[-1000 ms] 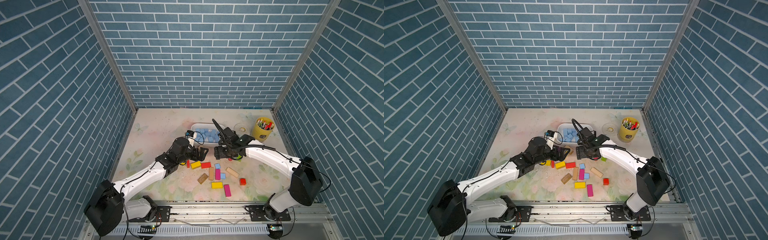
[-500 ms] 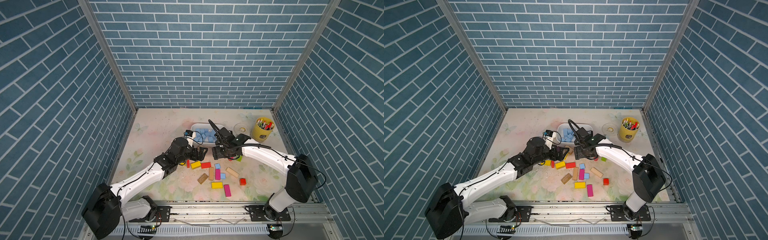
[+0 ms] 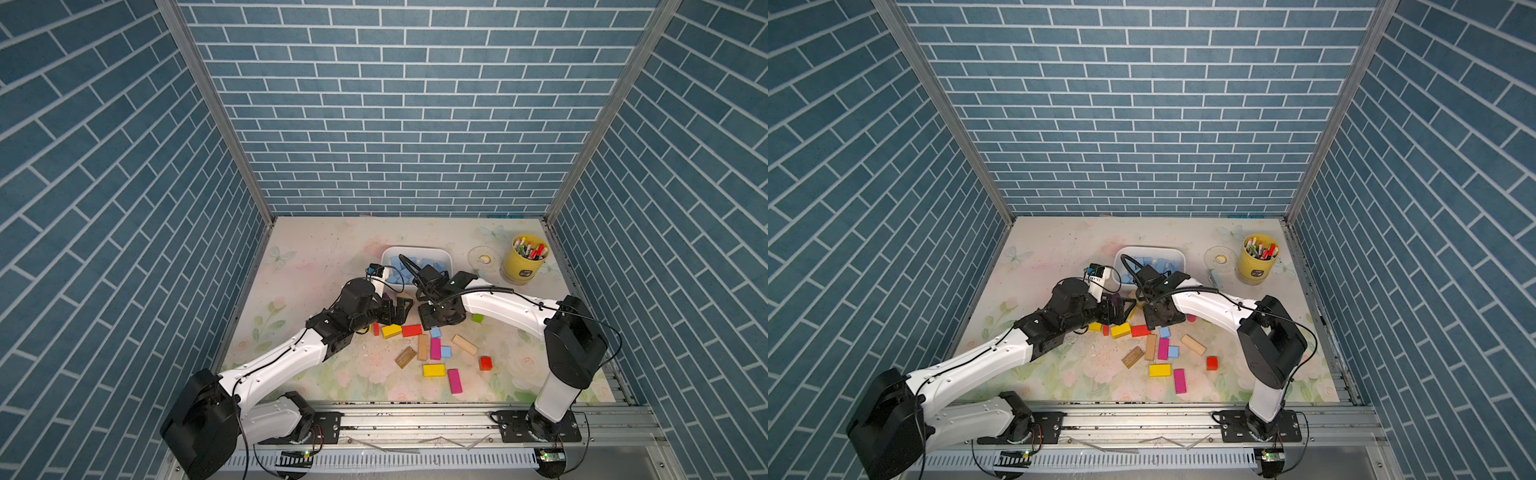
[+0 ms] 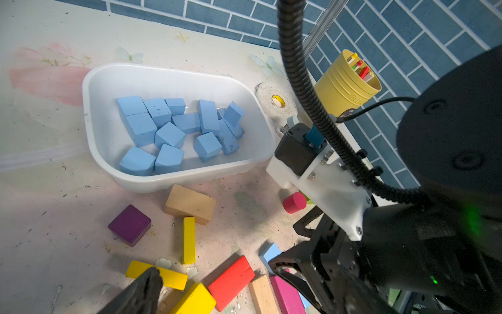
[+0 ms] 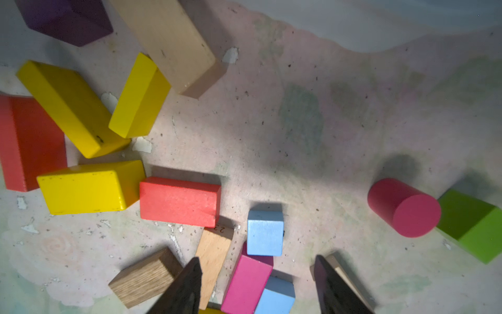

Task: Pick out the blue building blocks
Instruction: Pick up the building block from the center of the board.

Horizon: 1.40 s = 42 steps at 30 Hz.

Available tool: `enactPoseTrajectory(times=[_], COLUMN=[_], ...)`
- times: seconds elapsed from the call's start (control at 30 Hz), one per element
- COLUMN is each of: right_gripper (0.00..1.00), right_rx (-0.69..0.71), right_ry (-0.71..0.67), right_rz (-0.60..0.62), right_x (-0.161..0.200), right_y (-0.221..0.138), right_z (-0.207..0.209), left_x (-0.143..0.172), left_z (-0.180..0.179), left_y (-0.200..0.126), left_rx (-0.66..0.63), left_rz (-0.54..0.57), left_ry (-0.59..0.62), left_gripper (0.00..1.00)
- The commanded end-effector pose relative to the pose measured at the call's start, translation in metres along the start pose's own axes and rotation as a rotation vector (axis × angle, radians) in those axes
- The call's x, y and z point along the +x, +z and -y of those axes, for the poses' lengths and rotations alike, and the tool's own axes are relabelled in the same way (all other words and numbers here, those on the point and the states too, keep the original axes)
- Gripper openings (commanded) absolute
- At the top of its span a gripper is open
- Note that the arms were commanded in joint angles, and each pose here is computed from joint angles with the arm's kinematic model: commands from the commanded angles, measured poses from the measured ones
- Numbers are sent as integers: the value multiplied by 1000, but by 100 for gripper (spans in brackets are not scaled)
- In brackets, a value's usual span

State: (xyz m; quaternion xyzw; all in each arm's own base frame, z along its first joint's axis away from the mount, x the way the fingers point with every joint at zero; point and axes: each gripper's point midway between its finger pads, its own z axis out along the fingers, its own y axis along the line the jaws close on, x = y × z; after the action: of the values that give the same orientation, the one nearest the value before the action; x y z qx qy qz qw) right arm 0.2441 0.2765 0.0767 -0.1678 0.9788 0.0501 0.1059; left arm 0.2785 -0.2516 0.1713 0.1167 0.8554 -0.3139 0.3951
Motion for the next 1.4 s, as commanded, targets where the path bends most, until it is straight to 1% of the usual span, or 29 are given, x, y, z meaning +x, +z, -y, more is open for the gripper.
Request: enactPoseTrajectory(times=[0.0,0.17,0.3,0.57,0.67,0.93,1.03,1.1,1.2,1.37], right_gripper=[63,62,62,60,57,43,36,32,28,23], right_rx=[50,62,57,55,60,87,89,89,87,66], right_ry=[4,-24,-25,-26,-24,-30,-32,-34,-35,-23], right_rz=[-53,-118,-132,-170,-193,-216,-223,-217,-205,-120], right_x=[11,25,28,32,34,38,39,39,38,20], right_y=[5,12,17,30,39,49,51,49,47,29], right_z=[10,12,12,9,8,13,13,14,14,12], left_x=[-3,-4,-2,-8,-7,-6,-7,-7,-6,-10], left_z=[2,1,0,1,-1,-5,-5,-5,-6,-5], left_y=[1,2,4,-1,-4,-8,-9,-8,-7,-9], left_rx=[5,1,0,-4,-16,-40,-42,-42,-45,-45], left_rz=[-6,-2,-10,14,12,14,15,14,10,24], left_ry=[19,19,19,21,29,42,39,39,37,35], left_gripper=[99,99,99,99,99,99,99,99,99,99])
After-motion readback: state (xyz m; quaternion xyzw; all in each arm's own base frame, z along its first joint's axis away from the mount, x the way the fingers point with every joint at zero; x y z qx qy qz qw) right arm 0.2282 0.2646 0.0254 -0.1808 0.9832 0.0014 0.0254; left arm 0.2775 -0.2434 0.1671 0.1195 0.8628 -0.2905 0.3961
